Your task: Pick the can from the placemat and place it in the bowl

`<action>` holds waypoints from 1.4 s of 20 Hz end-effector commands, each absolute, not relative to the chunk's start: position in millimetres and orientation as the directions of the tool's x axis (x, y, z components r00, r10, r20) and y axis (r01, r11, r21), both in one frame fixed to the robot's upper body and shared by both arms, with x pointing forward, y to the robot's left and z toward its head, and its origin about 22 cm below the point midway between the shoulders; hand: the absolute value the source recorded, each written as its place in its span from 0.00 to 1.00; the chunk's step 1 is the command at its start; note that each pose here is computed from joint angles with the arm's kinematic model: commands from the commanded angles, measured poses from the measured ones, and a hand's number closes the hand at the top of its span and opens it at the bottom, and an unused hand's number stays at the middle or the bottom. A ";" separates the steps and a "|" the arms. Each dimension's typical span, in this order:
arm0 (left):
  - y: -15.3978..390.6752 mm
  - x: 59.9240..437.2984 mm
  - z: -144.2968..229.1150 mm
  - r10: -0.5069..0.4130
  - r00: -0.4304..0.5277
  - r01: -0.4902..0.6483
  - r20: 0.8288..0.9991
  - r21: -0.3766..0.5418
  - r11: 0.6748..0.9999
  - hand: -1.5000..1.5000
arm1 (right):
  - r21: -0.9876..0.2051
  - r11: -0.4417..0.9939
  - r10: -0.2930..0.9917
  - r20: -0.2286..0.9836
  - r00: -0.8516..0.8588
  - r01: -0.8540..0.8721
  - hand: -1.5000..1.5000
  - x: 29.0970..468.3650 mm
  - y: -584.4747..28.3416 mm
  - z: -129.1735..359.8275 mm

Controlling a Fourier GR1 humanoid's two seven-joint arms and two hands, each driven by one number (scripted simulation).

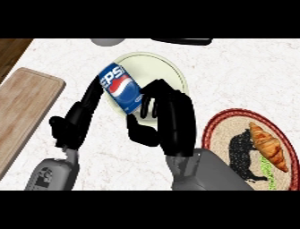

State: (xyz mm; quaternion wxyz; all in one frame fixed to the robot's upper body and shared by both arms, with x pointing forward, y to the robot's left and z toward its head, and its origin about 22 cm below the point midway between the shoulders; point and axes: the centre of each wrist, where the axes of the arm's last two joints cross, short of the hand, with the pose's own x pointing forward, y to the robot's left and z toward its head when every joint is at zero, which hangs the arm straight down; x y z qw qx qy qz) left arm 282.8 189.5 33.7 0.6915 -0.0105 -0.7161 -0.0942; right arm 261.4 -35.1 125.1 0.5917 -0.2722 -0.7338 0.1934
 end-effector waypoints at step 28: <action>176.8 291.7 39.7 -0.102 -0.051 0.146 0.993 0.109 0.983 0.50 | -0.794 0.282 0.817 0.493 0.299 0.538 1.00 366.1 55.8 246.6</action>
